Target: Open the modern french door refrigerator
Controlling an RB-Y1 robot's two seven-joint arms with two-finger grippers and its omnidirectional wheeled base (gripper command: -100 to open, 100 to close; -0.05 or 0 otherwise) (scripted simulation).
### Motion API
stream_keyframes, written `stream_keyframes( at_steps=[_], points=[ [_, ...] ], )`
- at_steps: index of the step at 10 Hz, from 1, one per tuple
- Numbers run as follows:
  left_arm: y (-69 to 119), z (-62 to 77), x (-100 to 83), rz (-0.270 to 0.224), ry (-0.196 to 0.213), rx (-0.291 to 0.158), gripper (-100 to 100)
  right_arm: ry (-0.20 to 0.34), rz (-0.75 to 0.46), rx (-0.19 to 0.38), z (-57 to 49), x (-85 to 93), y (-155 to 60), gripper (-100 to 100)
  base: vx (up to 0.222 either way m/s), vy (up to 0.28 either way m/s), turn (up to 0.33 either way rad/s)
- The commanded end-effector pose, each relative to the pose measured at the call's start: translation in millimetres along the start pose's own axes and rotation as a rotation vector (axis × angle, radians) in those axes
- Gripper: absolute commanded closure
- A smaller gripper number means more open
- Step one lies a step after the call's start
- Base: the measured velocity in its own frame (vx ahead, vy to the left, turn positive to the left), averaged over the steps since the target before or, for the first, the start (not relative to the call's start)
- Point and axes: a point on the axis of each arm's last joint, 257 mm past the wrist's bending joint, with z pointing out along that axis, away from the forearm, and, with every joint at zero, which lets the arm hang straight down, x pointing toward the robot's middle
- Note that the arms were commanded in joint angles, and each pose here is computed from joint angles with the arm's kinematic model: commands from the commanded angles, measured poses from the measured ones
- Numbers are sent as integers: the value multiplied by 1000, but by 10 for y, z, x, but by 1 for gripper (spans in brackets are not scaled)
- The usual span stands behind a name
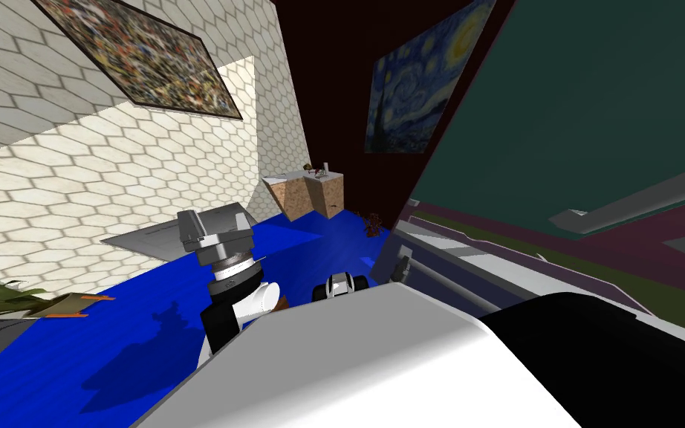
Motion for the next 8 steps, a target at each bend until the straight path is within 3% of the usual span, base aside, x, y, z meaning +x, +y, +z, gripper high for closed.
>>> stream_keyframes(
  at_steps=[1, 3, 4, 8],
  points=[
    [0, 0, 0, 0, 0, 0, 0, -2, 1, 0, 78, -66, -22, -100, -85, 89, -39],
    [0, 0, -1, 0, 0, 0, 0, -5, 5, -1, 248, -218, -71, -100, -79, -20, -27],
    [0, 0, -1, 0, 0, 0, 0, -5, 5, -1, 248, -218, -71, -100, -49, -33, -1],
    [0, 0, -1, 0, 0, 0, 0, -14, 13, 2, 591, -507, -214, -100, -64, 4, -34]
  ],
)
